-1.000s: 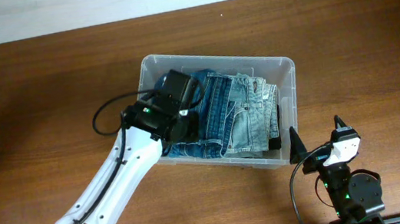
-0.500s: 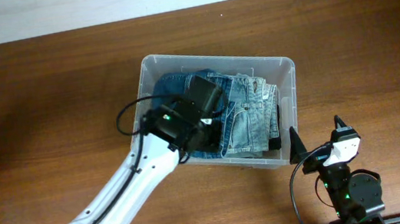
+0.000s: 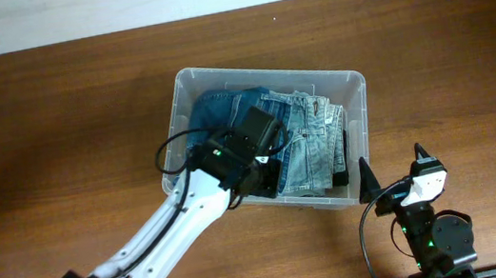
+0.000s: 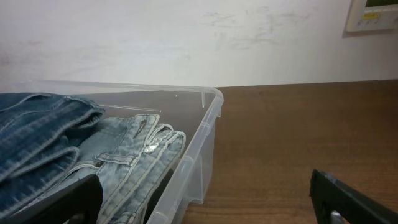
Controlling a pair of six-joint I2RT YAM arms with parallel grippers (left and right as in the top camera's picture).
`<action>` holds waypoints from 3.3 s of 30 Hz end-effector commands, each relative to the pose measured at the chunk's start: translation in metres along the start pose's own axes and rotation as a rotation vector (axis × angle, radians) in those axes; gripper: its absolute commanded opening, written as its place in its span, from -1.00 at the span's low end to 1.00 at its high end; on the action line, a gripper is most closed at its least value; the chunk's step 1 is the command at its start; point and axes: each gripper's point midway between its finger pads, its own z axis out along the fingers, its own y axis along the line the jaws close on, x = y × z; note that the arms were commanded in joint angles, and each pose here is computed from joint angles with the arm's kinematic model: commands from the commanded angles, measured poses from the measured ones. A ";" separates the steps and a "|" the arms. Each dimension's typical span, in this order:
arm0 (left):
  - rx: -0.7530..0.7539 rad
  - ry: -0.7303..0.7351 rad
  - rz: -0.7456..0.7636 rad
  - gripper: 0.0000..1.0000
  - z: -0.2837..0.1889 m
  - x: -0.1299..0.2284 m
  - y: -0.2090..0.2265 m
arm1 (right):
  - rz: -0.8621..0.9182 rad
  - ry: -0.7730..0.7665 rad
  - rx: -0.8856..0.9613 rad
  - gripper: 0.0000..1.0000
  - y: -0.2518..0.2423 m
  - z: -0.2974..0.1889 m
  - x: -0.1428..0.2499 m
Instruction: Pack container
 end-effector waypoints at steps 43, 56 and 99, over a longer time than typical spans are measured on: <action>-0.315 0.102 -0.201 -0.99 0.018 0.037 0.127 | 0.004 -0.003 0.024 0.97 -0.005 0.000 0.002; -0.232 -0.061 -0.208 -0.99 -0.027 -0.017 0.107 | 0.004 -0.003 0.024 0.97 -0.005 0.000 0.002; 0.216 -0.243 -0.107 -0.99 -0.014 -0.135 0.003 | 0.004 -0.003 0.024 0.97 -0.005 0.000 0.002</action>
